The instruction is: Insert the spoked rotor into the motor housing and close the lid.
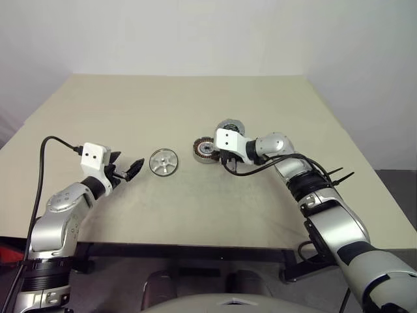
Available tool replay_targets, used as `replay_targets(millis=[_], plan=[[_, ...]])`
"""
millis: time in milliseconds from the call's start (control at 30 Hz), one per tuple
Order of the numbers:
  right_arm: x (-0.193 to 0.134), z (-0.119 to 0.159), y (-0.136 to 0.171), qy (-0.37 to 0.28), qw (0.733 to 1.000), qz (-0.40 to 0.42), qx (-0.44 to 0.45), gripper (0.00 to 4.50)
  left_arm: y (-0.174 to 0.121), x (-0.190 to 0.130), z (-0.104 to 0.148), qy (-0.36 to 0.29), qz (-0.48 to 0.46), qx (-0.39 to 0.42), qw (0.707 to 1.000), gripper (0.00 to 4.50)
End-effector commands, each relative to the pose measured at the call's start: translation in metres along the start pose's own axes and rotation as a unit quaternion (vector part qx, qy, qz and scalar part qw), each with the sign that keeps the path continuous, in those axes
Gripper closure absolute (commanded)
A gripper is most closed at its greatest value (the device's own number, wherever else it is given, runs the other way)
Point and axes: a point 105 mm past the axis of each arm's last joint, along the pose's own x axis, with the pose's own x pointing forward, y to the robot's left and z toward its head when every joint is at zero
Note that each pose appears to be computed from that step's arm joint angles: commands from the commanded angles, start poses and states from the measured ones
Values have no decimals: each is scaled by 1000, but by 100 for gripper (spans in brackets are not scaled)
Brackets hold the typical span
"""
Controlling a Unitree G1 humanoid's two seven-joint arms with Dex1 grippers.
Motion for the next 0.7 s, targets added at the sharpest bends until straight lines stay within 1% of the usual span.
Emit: replay_targets(millis=[33,167,367,567,700], plan=[[-3,20,-15,-11,998,-21,-55,389,1,0,12,-23,2,14,1000,0],[3,21,-9,-11,998,0,-62,389,1,-1,11,-24,5,13,1000,0],[9,14,-3,7,998,33,-50,389,1,-2,12,-26,8,11,1000,0],[9,16,-12,9,997,5,-71,389,1,-4,10,-25,9,11,1000,0],[5,20,-17,6,997,2,-76,389,0,-4,10,-25,9,11,1000,0]])
